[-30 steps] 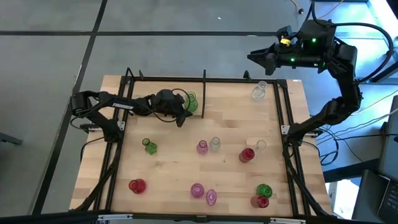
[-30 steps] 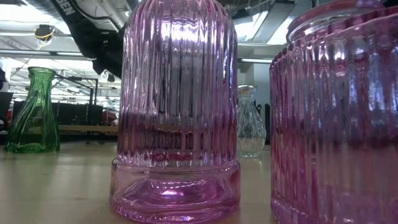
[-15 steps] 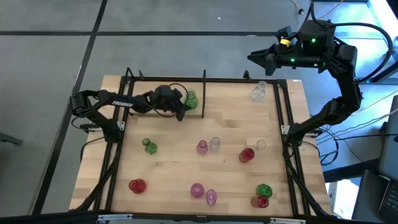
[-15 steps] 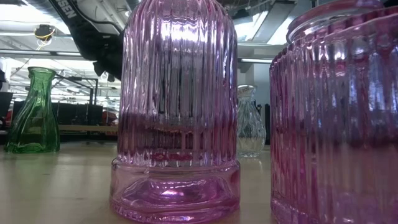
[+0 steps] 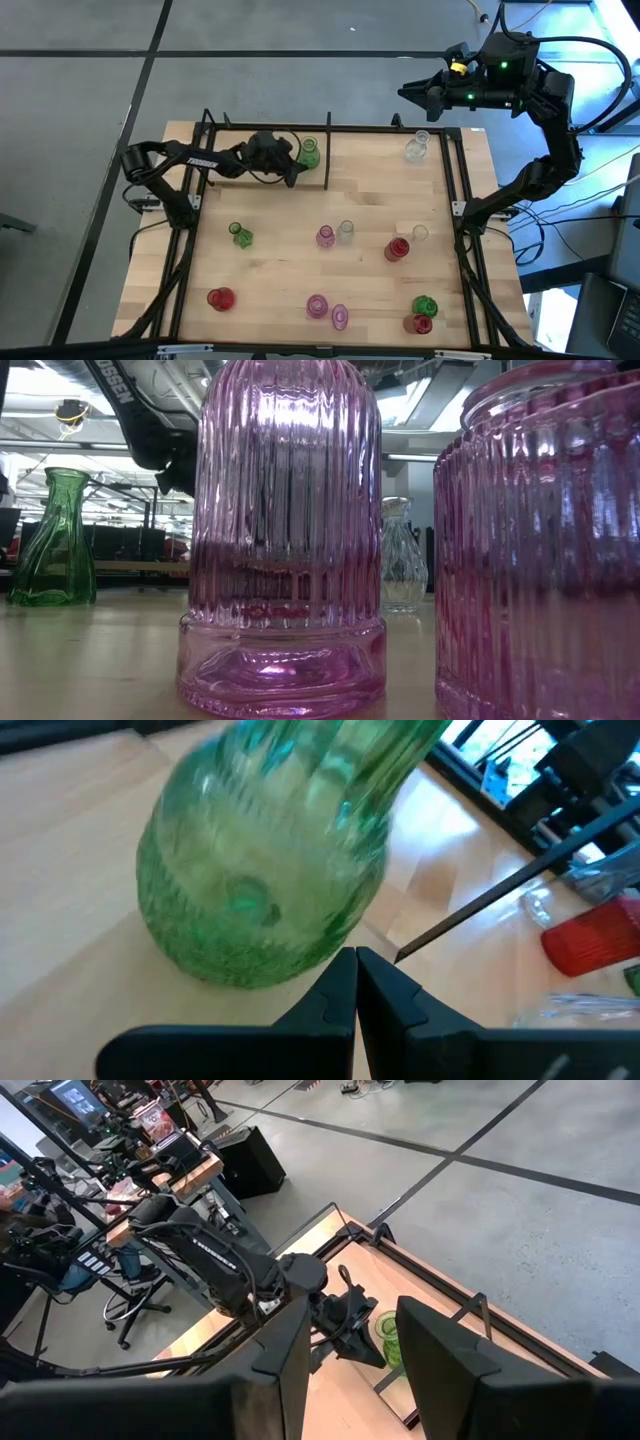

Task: Sort vases onto shelf
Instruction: Put the top green vase on the shelf

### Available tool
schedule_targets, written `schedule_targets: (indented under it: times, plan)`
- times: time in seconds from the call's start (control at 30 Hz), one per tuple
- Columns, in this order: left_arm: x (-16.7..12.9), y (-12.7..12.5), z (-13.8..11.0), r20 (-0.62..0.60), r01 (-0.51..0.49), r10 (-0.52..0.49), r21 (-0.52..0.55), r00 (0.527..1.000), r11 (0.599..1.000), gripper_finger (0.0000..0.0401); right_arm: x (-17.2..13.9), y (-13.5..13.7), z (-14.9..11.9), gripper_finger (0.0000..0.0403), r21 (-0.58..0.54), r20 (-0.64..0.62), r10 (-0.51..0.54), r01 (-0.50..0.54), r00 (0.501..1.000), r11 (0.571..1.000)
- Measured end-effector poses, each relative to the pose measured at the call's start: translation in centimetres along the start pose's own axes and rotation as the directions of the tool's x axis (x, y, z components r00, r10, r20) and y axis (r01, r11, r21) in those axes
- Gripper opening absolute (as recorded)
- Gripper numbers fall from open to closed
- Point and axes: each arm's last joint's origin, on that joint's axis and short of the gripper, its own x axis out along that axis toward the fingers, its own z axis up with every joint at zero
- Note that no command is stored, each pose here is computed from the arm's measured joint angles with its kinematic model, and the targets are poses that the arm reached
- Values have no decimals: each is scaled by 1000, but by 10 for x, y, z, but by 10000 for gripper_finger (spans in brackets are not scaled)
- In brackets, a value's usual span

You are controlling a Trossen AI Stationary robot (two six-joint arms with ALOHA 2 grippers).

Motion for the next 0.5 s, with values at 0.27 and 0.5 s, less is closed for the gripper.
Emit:
schedule_targets:
  times: [0.27,0.5]
  plan:
    - [6,1,0,39,40,-37,-62,999,997,0,0,0,0,136,3,-1,-2,2,1000,1000]
    - [6,1,2,61,24,-19,-86,998,996,0,0,0,0,136,1,2,-11,11,1000,1000]
